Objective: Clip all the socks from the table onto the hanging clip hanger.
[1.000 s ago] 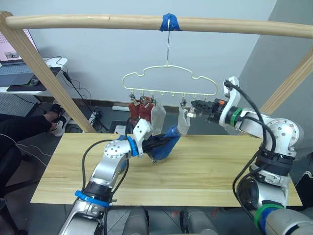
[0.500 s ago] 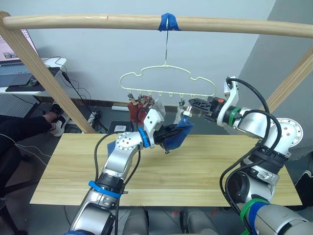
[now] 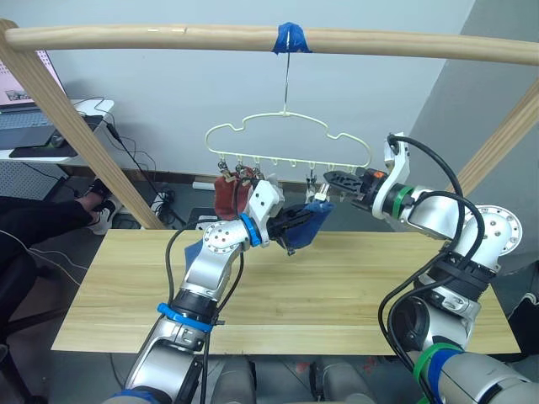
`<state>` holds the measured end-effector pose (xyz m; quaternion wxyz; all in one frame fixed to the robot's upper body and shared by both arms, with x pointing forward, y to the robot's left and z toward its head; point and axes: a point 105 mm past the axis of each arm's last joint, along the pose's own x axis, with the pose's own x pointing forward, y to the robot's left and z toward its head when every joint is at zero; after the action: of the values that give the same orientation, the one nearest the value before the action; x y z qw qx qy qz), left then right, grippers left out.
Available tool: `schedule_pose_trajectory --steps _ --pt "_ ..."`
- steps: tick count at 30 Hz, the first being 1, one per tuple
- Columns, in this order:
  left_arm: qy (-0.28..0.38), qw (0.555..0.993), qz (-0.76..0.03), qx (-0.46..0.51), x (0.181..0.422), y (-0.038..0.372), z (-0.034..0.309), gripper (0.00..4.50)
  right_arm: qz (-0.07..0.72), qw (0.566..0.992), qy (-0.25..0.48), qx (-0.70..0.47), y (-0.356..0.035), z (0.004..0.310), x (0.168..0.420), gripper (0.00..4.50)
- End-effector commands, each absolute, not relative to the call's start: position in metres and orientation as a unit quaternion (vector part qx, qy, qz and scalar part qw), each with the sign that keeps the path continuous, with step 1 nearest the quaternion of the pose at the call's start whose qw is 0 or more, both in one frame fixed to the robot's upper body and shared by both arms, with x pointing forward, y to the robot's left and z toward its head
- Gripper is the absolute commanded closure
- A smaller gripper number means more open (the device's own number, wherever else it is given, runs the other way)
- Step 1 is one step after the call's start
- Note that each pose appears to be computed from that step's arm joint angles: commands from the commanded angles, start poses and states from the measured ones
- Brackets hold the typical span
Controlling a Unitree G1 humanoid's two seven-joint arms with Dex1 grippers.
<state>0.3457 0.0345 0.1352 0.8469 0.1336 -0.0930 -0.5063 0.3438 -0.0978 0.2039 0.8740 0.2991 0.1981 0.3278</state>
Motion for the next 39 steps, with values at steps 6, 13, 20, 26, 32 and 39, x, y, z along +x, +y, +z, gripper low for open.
schedule_pose_trajectory --steps 6,13,20,26,32,39 --pt "-0.128 0.841 -0.507 0.139 0.345 0.03 0.151 4.5 0.351 0.875 0.186 0.275 -0.093 0.213 0.338 2.78" --pt "-0.129 0.842 -0.505 0.139 0.347 0.032 0.153 4.5 0.341 0.88 0.187 0.272 -0.097 0.212 0.34 0.38" --pt "-0.128 0.842 -0.507 0.131 0.348 0.027 0.152 4.5 0.314 0.898 0.153 0.269 -0.126 0.222 0.34 0.02" --pt "-0.115 0.834 -0.533 0.088 0.343 0.016 0.151 3.48 0.305 0.922 0.148 0.187 -0.148 0.212 0.319 0.0" --pt "-0.095 0.831 -0.546 0.046 0.334 0.021 0.149 1.65 0.276 0.944 0.122 0.134 -0.151 0.196 0.312 0.0" --pt "-0.042 0.867 -0.496 0.007 0.319 0.073 0.141 0.06 0.222 0.969 0.058 0.093 -0.149 0.186 0.314 0.0"
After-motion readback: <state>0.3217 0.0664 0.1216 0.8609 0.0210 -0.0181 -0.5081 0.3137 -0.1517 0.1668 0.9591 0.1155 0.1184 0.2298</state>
